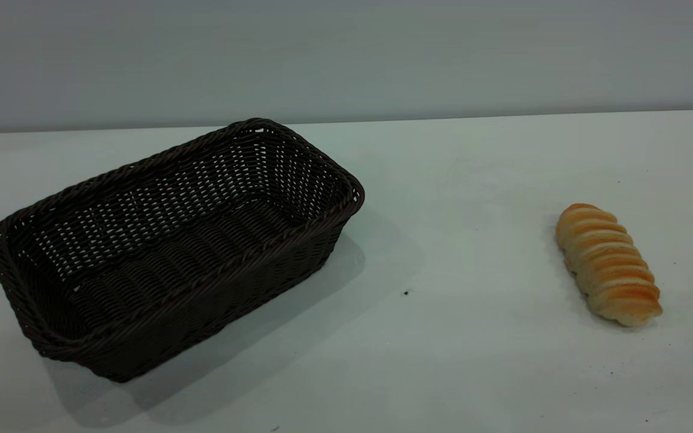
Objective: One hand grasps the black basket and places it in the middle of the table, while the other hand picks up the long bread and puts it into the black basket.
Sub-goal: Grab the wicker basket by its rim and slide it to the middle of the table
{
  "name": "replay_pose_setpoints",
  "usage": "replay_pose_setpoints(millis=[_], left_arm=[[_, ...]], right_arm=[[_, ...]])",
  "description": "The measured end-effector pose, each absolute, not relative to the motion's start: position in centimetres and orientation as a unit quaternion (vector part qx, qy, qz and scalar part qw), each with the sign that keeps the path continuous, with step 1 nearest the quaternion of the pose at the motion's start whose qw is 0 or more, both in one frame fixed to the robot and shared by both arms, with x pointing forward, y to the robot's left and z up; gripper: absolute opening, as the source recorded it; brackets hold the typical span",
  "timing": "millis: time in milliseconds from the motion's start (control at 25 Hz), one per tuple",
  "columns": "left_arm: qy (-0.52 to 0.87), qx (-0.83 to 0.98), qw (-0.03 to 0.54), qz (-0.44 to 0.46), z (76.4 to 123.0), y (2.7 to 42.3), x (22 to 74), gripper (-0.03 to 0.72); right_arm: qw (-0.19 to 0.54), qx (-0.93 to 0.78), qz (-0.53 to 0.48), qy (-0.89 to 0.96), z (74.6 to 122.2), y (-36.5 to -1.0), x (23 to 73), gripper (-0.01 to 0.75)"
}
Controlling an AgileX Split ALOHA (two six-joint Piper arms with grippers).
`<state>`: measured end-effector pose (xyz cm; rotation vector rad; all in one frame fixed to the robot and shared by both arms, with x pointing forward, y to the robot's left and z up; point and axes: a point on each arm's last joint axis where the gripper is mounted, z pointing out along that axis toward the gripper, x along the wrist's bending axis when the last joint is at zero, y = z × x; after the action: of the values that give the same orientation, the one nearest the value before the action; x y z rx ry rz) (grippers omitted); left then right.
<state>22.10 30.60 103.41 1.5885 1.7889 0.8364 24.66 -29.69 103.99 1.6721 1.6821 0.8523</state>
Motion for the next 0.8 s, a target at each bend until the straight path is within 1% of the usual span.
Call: replay_pose_setpoints(millis=[520, 800], left_arm=[[0.673, 0.599, 0.299, 0.315, 103.41, 30.6, 22.1, 0.586], [0.646, 0.628, 0.313, 0.301, 103.41, 30.75, 22.16, 0.586]], right_arm=[[0.306, 0.632, 0.322, 0.635, 103.99, -29.69, 24.66, 0.239], [0.304, 0.628, 0.324, 0.64, 103.99, -29.67, 24.66, 0.239]])
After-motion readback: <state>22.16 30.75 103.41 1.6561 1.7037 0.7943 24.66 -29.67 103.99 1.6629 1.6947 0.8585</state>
